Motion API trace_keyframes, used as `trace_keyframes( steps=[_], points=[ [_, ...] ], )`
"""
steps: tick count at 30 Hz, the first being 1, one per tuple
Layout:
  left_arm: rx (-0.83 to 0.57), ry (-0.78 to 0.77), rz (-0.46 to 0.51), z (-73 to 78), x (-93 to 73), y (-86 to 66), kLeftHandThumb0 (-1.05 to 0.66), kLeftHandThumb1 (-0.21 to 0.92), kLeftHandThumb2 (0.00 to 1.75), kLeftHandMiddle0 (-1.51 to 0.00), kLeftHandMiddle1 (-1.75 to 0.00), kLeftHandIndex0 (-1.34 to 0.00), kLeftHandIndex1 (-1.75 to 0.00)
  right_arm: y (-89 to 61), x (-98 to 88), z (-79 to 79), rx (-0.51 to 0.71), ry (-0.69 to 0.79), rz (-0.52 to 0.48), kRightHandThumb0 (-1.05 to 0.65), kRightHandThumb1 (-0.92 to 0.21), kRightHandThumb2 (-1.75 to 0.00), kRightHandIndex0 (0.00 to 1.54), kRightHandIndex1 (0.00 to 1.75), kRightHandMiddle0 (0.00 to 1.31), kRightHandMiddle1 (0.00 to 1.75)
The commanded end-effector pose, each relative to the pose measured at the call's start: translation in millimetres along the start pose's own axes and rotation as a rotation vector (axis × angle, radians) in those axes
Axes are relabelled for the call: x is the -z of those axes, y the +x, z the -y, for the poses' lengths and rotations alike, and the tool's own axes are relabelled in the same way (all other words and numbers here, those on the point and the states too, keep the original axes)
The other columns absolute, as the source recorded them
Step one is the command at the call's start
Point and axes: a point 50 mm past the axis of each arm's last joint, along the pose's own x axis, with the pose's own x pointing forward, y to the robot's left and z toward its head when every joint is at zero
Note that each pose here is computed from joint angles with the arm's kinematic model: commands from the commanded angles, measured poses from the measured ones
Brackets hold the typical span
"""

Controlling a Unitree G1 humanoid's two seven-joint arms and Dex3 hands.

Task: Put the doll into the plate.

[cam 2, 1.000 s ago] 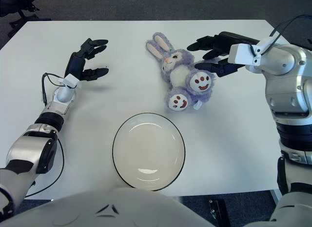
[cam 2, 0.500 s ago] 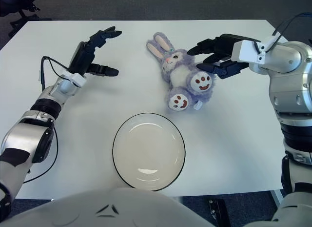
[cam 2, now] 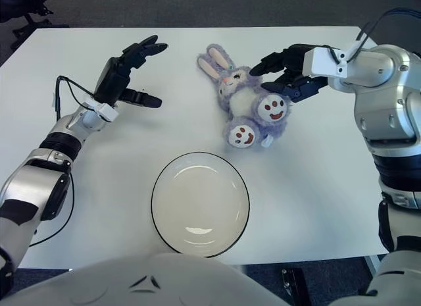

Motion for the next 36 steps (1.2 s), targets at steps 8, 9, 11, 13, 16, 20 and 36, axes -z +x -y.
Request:
trace_keyframes(
  steps=[8,9,11,13,16,20,36],
  points=[
    [-0.005,0.009,0.028,-3.5,-2.1,1.8,-0.46,0.92,0.08,-0.45,-0.01,-0.26,-0.42,13.9,-0.2,-5.8,-0.053,0.045,-0.002,-0.69,-0.92,-0.93,0.71,0.03,0.43,0.02],
    [-0.006,0.01,0.029,-3.6,-2.2,2.1,-0.46,0.92,0.08,-0.45,-0.01,-0.26,-0.42,16.7,0.9,-6.7,-0.059,0.052,0.008,-0.69,-0.92,-0.93,0.71,0.03,0.43,0.02],
    [-0.006,0.011,0.031,-3.9,-2.3,2.3,-0.45,0.92,0.08,-0.45,-0.01,-0.26,-0.41,20.1,2.4,-7.6,-0.065,0.059,0.019,-0.68,-0.92,-0.93,0.71,0.03,0.44,0.03],
    [-0.006,0.012,0.032,-3.9,-2.4,2.5,-0.45,0.92,0.08,-0.46,-0.01,-0.26,-0.41,26.7,7.6,-9.2,-0.077,0.066,0.041,-0.68,-0.92,-0.93,0.71,0.03,0.44,0.03],
    [-0.005,0.015,0.037,-4.3,-2.7,2.6,-0.45,0.92,0.08,-0.46,-0.01,-0.27,-0.4,38.0,17.0,-12.8,-0.099,0.078,0.1,-0.68,-0.92,-0.93,0.71,0.02,0.45,0.03],
    [-0.005,0.017,0.039,-4.5,-2.8,2.7,-0.44,0.92,0.08,-0.46,-0.01,-0.27,-0.39,44.1,21.3,-13.9,-0.114,0.086,0.146,-0.68,-0.92,-0.93,0.7,0.02,0.45,0.03],
    [-0.002,0.022,0.044,-6.5,-2.7,2.3,-0.41,0.92,0.08,-0.47,-0.01,-0.3,-0.34,51.0,11.0,-20.9,-0.081,0.175,0.458,-0.64,-0.92,-0.91,0.72,0.02,0.46,0.04]
  ],
)
